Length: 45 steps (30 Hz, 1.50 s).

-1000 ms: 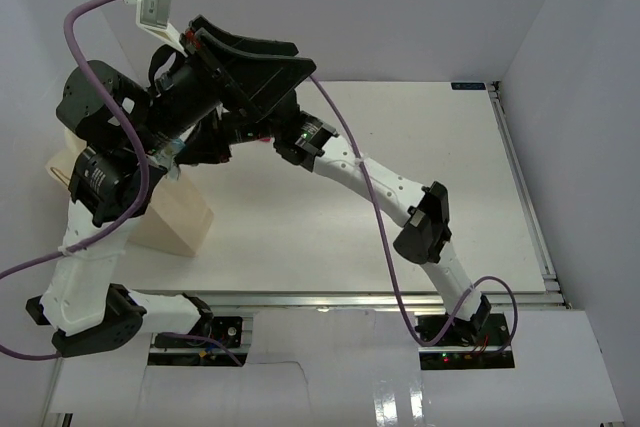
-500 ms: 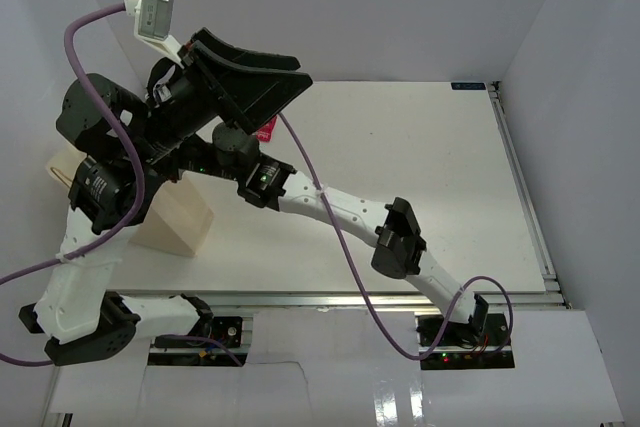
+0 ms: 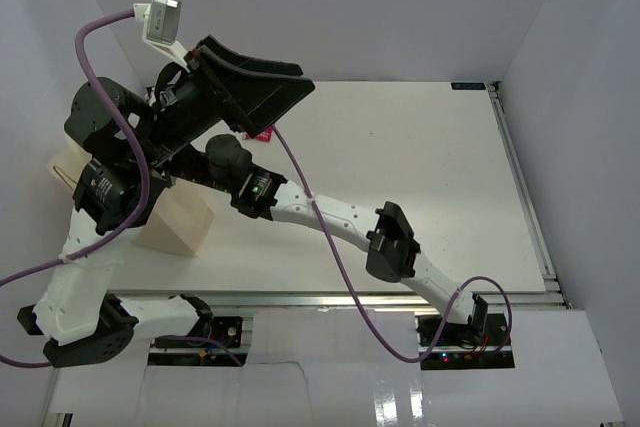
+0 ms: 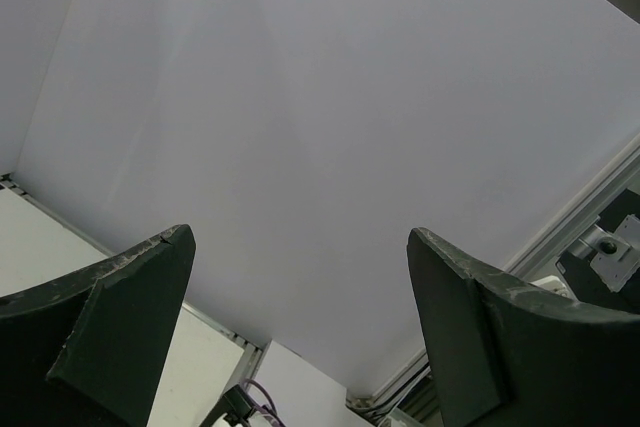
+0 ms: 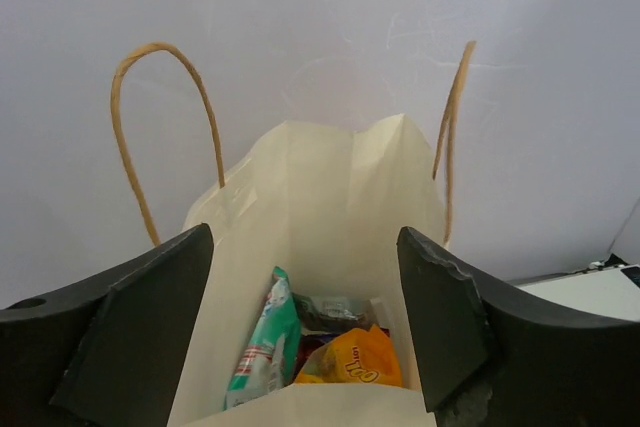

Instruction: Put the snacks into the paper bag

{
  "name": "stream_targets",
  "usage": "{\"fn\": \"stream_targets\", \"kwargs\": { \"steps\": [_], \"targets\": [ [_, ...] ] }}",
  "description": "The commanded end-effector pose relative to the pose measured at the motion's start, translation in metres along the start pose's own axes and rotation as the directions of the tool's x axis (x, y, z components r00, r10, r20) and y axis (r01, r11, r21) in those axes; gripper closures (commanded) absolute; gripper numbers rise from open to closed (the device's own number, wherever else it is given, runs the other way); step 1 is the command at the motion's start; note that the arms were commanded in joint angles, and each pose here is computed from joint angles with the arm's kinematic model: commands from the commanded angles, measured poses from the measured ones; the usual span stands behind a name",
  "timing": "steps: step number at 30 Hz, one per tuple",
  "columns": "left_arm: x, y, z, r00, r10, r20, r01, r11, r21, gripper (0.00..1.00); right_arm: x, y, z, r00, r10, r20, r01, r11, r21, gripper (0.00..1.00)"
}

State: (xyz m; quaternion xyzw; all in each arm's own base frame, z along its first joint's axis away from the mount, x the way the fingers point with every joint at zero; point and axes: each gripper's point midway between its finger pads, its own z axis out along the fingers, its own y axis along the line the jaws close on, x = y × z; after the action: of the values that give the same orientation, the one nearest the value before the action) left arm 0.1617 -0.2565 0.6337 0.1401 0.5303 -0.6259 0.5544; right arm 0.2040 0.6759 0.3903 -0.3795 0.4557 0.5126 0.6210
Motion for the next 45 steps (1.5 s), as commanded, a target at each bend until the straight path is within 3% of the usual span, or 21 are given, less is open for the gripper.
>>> {"fn": "stream_targets", "kwargs": {
  "steps": [1, 6, 8, 10, 11, 12, 16, 20, 22, 24, 25, 28, 30, 36, 37, 41, 45],
  "targets": [
    [-0.008, -0.006, -0.003, 1.000, 0.007, 0.023, -0.008, 1.000, 0.010, 0.02, -0.076, -0.021, -0.007, 0.988, -0.049, 0.146, 0.048, 0.999, 0.011, 0.19],
    [-0.013, 0.003, 0.007, 0.999, 0.038, 0.027, -0.037, 0.999, -0.027, 0.02, -0.104, -0.030, -0.038, 0.992, -0.038, 0.123, 0.066, 0.971, -0.229, 0.12],
    [-0.014, 0.015, 0.016, 0.998, 0.057, 0.030, -0.055, 0.996, -0.064, 0.02, -0.077, -0.049, -0.060, 1.000, 0.023, 0.020, -0.016, 0.955, -0.296, 0.11],
    [-0.009, 0.034, 0.021, 0.996, 0.090, 0.010, -0.088, 0.988, -0.126, 0.02, -0.079, -0.058, -0.083, 0.999, 0.048, -0.024, -0.053, 0.948, -0.313, 0.11],
    [-0.006, 0.050, 0.028, 0.995, 0.103, 0.005, -0.100, 0.979, -0.175, 0.02, -0.040, -0.075, -0.106, 0.987, 0.092, -0.132, -0.130, 0.941, -0.313, 0.11],
    [-0.002, 0.062, 0.029, 0.992, 0.128, -0.017, -0.128, 0.967, -0.219, 0.02, -0.043, -0.080, -0.122, 0.981, 0.104, -0.165, -0.151, 0.940, -0.307, 0.11],
    [0.012, 0.129, 0.041, 0.974, 0.203, -0.098, -0.226, 0.881, -0.415, 0.02, 0.021, -0.123, -0.210, 0.889, 0.226, -0.399, -0.318, 0.930, -0.182, 0.11],
    [0.032, 0.245, 0.038, 0.949, 0.180, -0.259, -0.306, 0.719, -0.624, 0.02, 0.049, -0.172, -0.313, 0.813, 0.286, -0.508, -0.334, 0.943, -0.004, 0.11],
    [0.018, 0.303, 0.011, 0.959, 0.126, -0.252, -0.272, 0.650, -0.710, 0.04, 0.069, -0.191, -0.370, 0.746, 0.380, -0.547, -0.379, 0.917, 0.120, 0.11],
    [0.013, 0.340, -0.006, 0.967, 0.090, -0.240, -0.242, 0.630, -0.738, 0.06, 0.070, -0.193, -0.405, 0.732, 0.406, -0.547, -0.385, 0.909, 0.160, 0.10],
    [0.011, 0.374, -0.031, 0.969, 0.064, -0.239, -0.232, 0.577, -0.783, 0.06, 0.071, -0.202, -0.430, 0.707, 0.447, -0.548, -0.390, 0.893, 0.225, 0.10],
    [0.023, 0.439, -0.066, 0.967, -0.004, -0.256, -0.223, 0.477, -0.850, 0.06, 0.067, -0.207, -0.466, 0.715, 0.403, -0.572, -0.301, 0.915, 0.268, 0.10],
    [0.055, 0.486, -0.087, 0.946, -0.089, -0.313, -0.253, 0.405, -0.879, 0.06, 0.066, -0.202, -0.480, 0.697, 0.407, -0.591, -0.279, 0.912, 0.300, 0.09],
    [0.119, 0.563, -0.127, 0.886, -0.235, -0.399, -0.331, 0.280, -0.901, 0.06, 0.061, -0.194, -0.499, 0.697, 0.418, -0.583, -0.258, 0.904, 0.340, 0.09],
    [0.130, 0.579, -0.138, 0.876, -0.256, -0.409, -0.355, 0.234, -0.905, 0.06, 0.060, -0.194, -0.501, 0.697, 0.421, -0.580, -0.259, 0.903, 0.344, 0.09],
    [0.149, 0.610, -0.156, 0.861, -0.284, -0.421, -0.395, 0.148, -0.907, 0.06, 0.057, -0.194, -0.507, 0.703, 0.428, -0.568, -0.255, 0.897, 0.360, 0.08],
    [0.164, 0.629, -0.157, 0.843, -0.278, -0.461, -0.450, 0.104, -0.887, 0.06, 0.056, -0.194, -0.511, 0.703, 0.441, -0.558, -0.264, 0.890, 0.371, 0.08]
  ]
}}
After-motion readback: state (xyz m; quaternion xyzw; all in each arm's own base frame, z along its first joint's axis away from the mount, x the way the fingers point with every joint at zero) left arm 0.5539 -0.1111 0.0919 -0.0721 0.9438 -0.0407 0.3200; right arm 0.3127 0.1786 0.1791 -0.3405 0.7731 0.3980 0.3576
